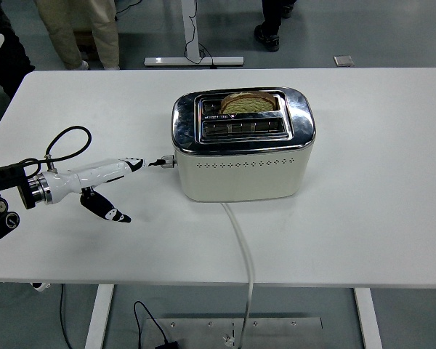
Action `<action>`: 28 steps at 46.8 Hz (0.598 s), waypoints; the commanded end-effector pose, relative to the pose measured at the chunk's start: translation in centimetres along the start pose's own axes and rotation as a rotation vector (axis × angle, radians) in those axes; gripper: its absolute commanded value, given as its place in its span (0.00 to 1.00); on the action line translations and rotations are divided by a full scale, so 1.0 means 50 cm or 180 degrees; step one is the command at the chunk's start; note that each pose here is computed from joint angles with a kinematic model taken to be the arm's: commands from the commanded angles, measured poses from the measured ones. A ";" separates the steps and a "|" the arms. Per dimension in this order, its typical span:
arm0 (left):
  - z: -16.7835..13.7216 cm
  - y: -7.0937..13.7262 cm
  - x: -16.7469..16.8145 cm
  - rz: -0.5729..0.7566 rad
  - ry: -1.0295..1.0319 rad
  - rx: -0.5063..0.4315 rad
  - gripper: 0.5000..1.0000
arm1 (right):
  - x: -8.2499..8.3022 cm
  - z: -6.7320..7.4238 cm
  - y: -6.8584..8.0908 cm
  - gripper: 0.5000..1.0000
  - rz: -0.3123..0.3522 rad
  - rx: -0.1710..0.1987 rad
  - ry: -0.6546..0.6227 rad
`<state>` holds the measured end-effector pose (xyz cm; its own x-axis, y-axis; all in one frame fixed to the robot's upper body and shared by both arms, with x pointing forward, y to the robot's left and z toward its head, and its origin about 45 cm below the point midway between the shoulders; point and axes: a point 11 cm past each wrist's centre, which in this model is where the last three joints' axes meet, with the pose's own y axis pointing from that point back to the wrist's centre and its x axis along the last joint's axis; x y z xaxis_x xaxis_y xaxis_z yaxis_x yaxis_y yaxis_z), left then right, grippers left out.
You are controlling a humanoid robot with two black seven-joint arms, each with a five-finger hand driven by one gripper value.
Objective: Press down toaster
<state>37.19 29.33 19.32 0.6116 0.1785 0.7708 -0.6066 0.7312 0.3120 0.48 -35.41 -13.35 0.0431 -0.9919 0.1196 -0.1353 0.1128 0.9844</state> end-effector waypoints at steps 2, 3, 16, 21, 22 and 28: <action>-0.003 -0.003 -0.003 -0.0002 0.0014 0.0013 1.00 | -0.001 0.000 0.000 1.00 -0.0004 0.0001 0.0000; -0.004 -0.003 -0.003 0.0001 0.0018 0.0018 1.00 | 0.000 0.000 0.000 1.00 0.0001 0.0001 0.0000; -0.016 -0.004 -0.021 -0.0041 0.0046 0.0073 1.00 | 0.000 0.000 0.000 1.00 0.0000 -0.0001 0.0000; -0.021 -0.001 -0.023 -0.0028 0.0051 0.0098 1.00 | 0.000 0.000 0.000 1.00 0.0000 -0.0001 0.0000; -0.021 -0.001 -0.023 -0.0028 0.0051 0.0098 1.00 | 0.000 0.000 0.000 1.00 0.0000 -0.0001 0.0000; -0.023 0.000 -0.028 -0.0031 0.0067 0.0105 1.00 | -0.001 0.000 0.000 1.00 -0.0004 0.0001 0.0000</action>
<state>36.92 29.82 17.66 0.6276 0.1835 0.7566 -0.6160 0.7114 0.3384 0.49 -35.39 -13.36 0.0431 -0.9920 0.1188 -0.1353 0.1121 0.9844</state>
